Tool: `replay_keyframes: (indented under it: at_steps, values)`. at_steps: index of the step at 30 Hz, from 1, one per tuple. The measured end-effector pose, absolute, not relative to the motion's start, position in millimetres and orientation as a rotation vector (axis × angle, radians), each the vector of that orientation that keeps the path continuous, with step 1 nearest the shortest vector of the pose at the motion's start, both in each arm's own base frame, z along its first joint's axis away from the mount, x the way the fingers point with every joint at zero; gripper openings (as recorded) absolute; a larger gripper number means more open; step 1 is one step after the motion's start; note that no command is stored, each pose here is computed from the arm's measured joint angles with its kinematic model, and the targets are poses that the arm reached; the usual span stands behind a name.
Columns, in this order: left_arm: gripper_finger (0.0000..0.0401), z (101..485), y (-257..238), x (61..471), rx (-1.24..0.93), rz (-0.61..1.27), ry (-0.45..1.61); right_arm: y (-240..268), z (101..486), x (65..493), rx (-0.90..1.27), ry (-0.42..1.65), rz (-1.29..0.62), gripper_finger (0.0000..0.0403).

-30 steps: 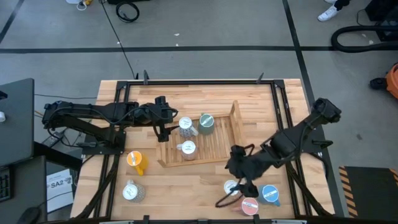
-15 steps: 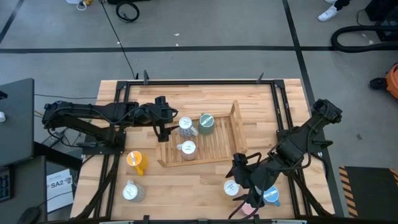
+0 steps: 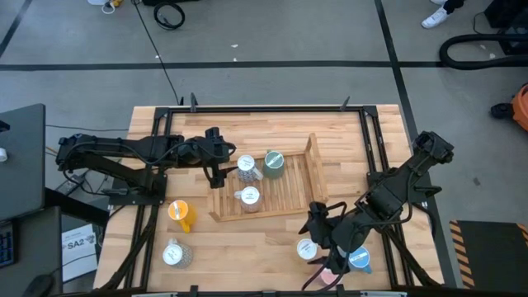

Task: Place coffee mugs
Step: Put the yellow patterned mug on the shelf

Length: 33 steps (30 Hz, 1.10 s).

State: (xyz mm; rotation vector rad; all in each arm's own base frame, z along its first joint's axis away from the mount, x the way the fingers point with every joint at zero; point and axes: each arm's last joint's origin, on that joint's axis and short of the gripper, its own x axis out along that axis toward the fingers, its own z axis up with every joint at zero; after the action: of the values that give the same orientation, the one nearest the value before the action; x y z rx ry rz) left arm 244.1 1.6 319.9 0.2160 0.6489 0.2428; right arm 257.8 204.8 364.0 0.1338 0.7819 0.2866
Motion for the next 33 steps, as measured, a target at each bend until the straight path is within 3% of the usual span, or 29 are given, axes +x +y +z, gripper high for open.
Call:
replay_keyframes:
  at_steps: [18,33]
  values:
    - [0.0302,319.8,1.6,244.0,0.196,0.249,0.646,202.1,265.5,253.7,0.038,0.907,0.229,0.0398]
    - [0.0302,319.9,1.6,244.1,0.196,0.249,0.646,199.6,228.2,248.4,0.062,0.919,0.275,0.0398]
